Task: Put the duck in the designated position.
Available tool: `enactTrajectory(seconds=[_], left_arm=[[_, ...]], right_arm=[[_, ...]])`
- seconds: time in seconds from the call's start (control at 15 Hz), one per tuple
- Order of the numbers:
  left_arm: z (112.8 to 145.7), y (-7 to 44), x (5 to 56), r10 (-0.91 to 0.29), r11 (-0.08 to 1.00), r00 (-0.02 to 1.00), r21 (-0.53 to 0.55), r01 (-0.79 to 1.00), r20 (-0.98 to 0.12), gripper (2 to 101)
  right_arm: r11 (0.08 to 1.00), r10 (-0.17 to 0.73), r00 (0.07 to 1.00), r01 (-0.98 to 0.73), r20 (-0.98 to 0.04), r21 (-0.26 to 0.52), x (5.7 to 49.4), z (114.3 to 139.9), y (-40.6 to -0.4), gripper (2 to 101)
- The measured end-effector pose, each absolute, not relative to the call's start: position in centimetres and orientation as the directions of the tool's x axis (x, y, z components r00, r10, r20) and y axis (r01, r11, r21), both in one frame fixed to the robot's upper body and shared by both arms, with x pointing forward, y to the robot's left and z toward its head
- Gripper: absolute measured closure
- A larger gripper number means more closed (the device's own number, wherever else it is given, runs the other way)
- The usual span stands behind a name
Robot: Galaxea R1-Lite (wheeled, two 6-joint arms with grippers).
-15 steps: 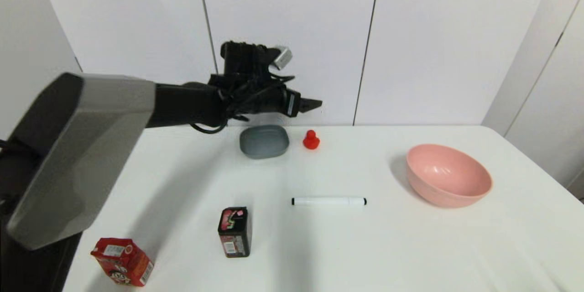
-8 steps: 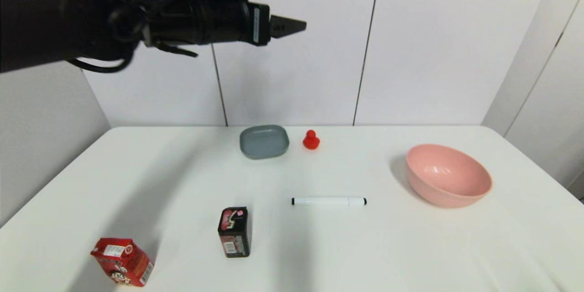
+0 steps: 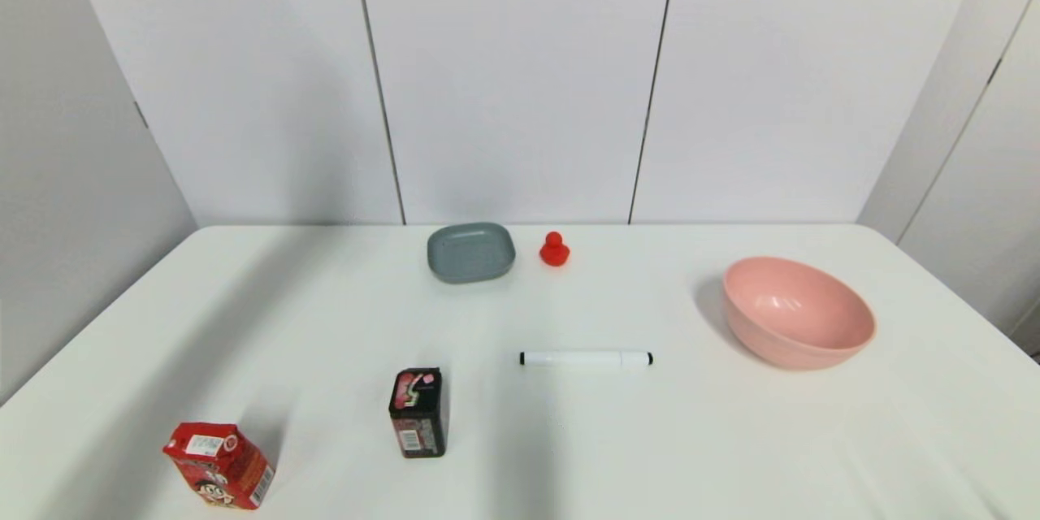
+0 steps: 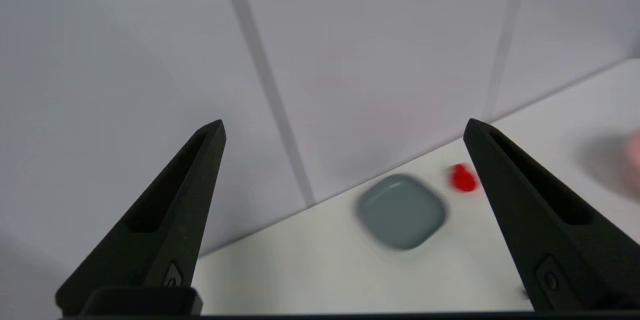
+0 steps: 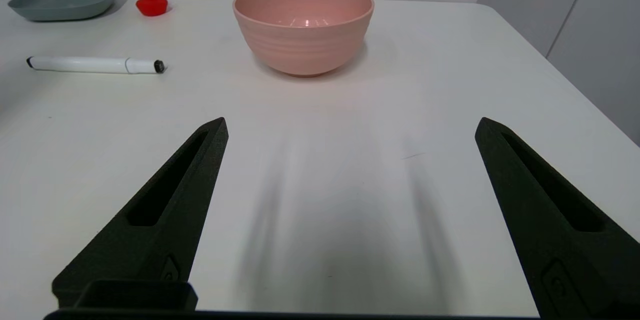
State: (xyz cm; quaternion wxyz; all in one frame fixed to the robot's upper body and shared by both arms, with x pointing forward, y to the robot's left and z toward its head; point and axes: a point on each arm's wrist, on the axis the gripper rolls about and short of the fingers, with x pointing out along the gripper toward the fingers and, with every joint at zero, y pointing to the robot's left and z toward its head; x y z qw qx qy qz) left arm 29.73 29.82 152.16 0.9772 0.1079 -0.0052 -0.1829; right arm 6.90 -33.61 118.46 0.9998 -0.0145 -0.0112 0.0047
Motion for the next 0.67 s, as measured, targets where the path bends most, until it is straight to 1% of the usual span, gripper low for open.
enactTrajectory(seconds=[0.13, 0.33, 0.53, 0.67], left_arm=[[151.0, 31.6, 26.6, -0.228, 0.946, 0.973, 0.224, 0.233, -0.046, 6.3], [147.5, 32.7, 21.7, -0.079, 0.967, 0.992, 0.233, 0.101, -0.100, 6.1], [142.7, 33.1, 17.1, -0.031, 0.966, 0.991, 0.251, 0.063, -0.128, 6.1], [138.7, 33.2, 14.1, -0.013, 0.965, 0.990, 0.257, 0.049, -0.141, 6.0]], right_arm=[[1.000, 0.011, 1.000, -0.010, 0.022, -0.029, 6.9, 118.5, -33.6, 4.3], [1.000, 0.010, 1.000, -0.010, 0.022, -0.029, 6.9, 118.5, -33.6, 4.3], [1.000, 0.010, 1.000, -0.009, 0.022, -0.029, 6.9, 118.5, -33.6, 4.3], [1.000, 0.010, 1.000, -0.009, 0.022, -0.029, 6.9, 118.5, -33.6, 4.3]])
